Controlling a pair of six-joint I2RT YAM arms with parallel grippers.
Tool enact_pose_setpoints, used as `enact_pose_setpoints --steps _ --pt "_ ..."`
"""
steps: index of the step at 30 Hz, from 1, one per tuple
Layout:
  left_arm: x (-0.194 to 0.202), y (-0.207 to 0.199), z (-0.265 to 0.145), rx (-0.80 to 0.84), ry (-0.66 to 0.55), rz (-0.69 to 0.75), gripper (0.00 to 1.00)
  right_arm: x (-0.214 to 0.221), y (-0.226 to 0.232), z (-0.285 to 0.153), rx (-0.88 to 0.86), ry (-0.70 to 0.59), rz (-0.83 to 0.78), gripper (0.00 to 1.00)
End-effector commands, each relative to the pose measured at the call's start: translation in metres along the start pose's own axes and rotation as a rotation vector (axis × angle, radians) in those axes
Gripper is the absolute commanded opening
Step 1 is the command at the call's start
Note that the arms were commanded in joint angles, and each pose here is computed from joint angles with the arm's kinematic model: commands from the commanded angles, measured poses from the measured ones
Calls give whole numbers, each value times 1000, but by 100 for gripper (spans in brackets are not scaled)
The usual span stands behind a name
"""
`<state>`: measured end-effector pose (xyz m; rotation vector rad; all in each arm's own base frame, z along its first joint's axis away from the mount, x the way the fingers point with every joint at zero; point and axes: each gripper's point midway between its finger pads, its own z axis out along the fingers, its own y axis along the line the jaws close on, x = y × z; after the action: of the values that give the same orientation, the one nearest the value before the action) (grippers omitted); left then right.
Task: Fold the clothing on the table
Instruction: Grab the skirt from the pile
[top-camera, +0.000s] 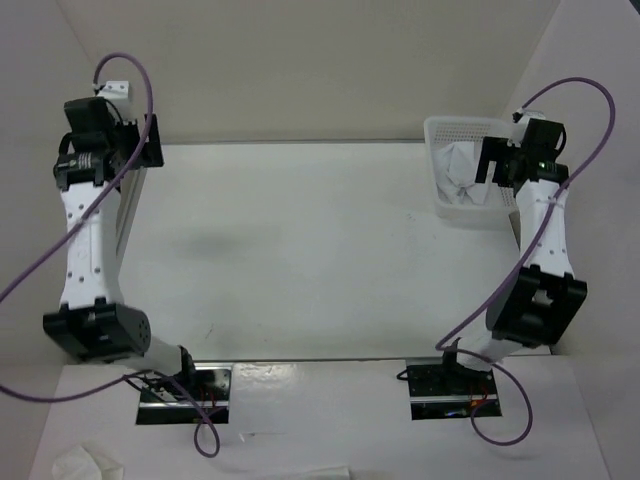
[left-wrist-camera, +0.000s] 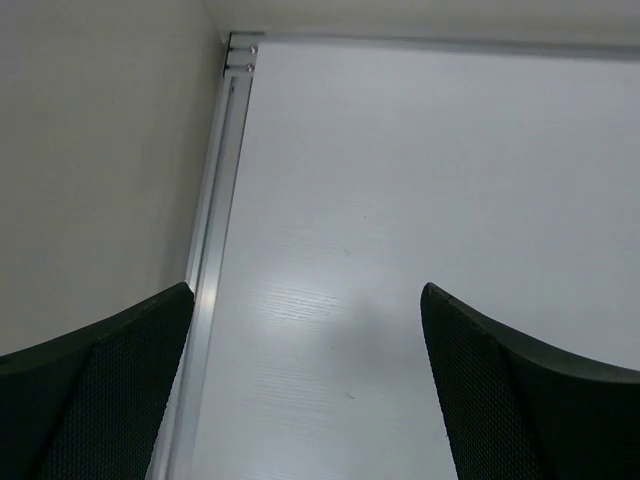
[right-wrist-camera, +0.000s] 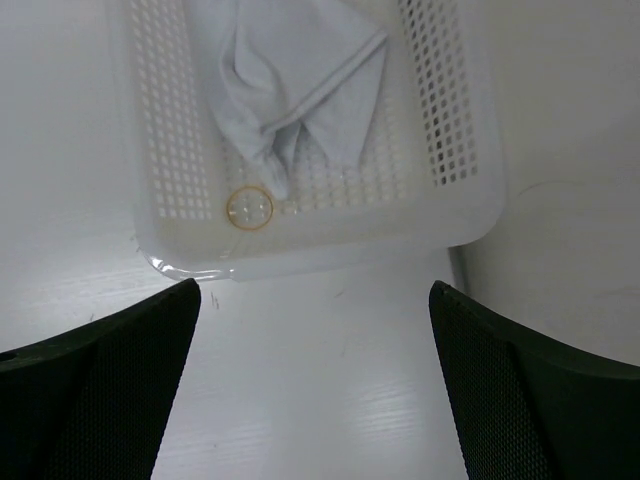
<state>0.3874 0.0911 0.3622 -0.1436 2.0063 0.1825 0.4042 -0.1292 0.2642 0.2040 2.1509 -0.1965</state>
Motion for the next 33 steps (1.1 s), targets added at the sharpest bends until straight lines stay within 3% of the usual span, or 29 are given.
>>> enact_pose_setpoints --steps 1,2,7,11,15,23,30,33 --pt "45 13 46 -44 231 98 100 -14 15 10 -56 60 -42 99" --pt "67 11 69 -35 320 86 100 -2 12 29 -45 120 -41 99" --pt "102 -14 114 59 472 91 100 -23 36 66 -67 143 -81 99" --pt "107 -24 133 67 451 81 100 -26 49 99 -57 164 -99 99" --pt "111 -51 130 134 446 74 100 4 76 145 -96 260 -130 99" --pt "118 -78 114 182 442 142 100 49 87 200 -117 330 -146 84" --pt "120 -79 105 160 428 199 100 59 70 209 -73 342 -135 80" --pt "120 -77 104 149 421 200 100 67 58 217 -58 359 -120 70"
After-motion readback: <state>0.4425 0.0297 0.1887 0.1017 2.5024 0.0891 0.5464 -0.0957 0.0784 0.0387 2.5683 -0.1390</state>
